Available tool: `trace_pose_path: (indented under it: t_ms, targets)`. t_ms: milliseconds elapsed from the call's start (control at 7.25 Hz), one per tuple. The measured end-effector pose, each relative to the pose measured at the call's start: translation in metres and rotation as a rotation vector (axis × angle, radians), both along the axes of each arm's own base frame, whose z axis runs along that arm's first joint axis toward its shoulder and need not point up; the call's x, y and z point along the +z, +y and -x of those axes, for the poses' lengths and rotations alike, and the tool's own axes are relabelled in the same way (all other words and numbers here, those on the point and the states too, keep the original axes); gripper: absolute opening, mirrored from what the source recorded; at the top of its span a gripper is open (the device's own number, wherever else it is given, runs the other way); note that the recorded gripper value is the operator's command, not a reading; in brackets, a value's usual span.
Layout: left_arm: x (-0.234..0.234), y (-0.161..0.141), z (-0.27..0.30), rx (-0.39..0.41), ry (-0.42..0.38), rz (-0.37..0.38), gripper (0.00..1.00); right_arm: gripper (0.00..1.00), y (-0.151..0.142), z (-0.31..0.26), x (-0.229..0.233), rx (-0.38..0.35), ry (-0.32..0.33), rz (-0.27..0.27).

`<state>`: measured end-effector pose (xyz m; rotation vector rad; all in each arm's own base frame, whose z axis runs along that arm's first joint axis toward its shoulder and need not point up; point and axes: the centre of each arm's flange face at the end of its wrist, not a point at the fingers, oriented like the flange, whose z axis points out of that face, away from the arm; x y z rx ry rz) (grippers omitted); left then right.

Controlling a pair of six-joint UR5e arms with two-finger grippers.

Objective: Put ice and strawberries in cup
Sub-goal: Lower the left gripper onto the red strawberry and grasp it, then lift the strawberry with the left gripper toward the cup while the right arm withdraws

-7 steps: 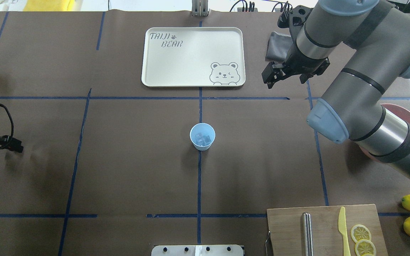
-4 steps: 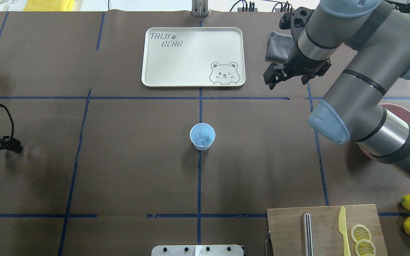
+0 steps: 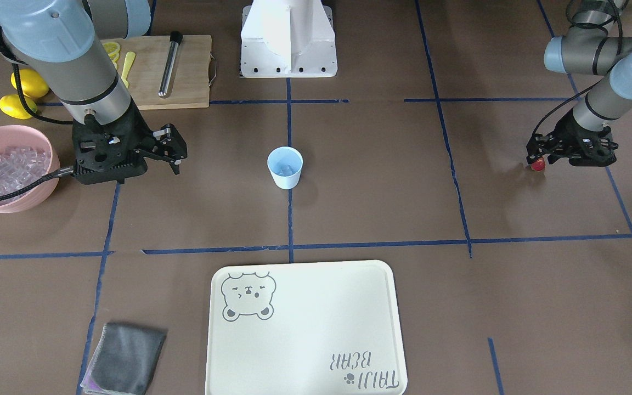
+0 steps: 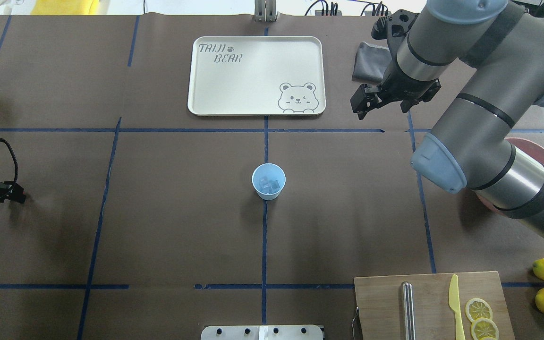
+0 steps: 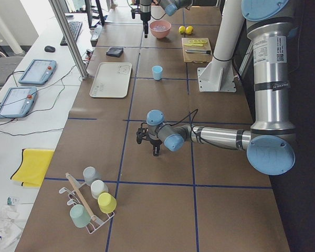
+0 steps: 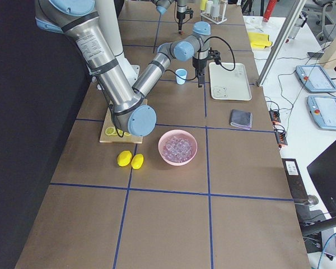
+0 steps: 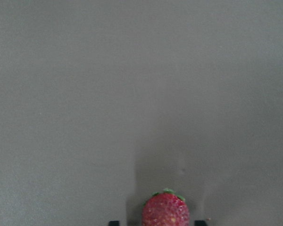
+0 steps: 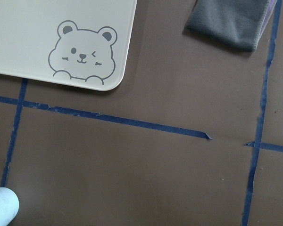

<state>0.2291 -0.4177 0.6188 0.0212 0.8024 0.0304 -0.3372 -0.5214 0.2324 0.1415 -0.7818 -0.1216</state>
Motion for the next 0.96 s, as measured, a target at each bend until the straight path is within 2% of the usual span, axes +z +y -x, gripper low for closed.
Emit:
trace_pose_path:
  t_ms: [276, 414, 551, 689, 965]
  targets:
    - [-0.001, -0.001, 0.000, -0.004, -0.003, -0.006, 0.40, 1.00, 0.000, 0.000, 0.000, 0.000, 0.000, 0.000]
    - [-0.002, -0.001, 0.000, -0.004, -0.002, -0.009, 0.36, 1.00, 0.000, 0.000, 0.001, 0.000, 0.000, 0.001]
    - [-0.003, -0.002, 0.000, -0.005, -0.001, -0.011, 0.21, 1.00, 0.000, 0.000, 0.001, 0.000, 0.000, 0.001]
    - [-0.005, -0.002, 0.000, -0.007, 0.002, -0.013, 0.12, 1.00, 0.000, -0.001, 0.001, 0.001, 0.001, 0.001]
    - [-0.013, -0.003, 0.003, -0.011, 0.013, -0.021, 0.06, 1.00, 0.000, -0.001, 0.000, 0.001, 0.000, 0.000]
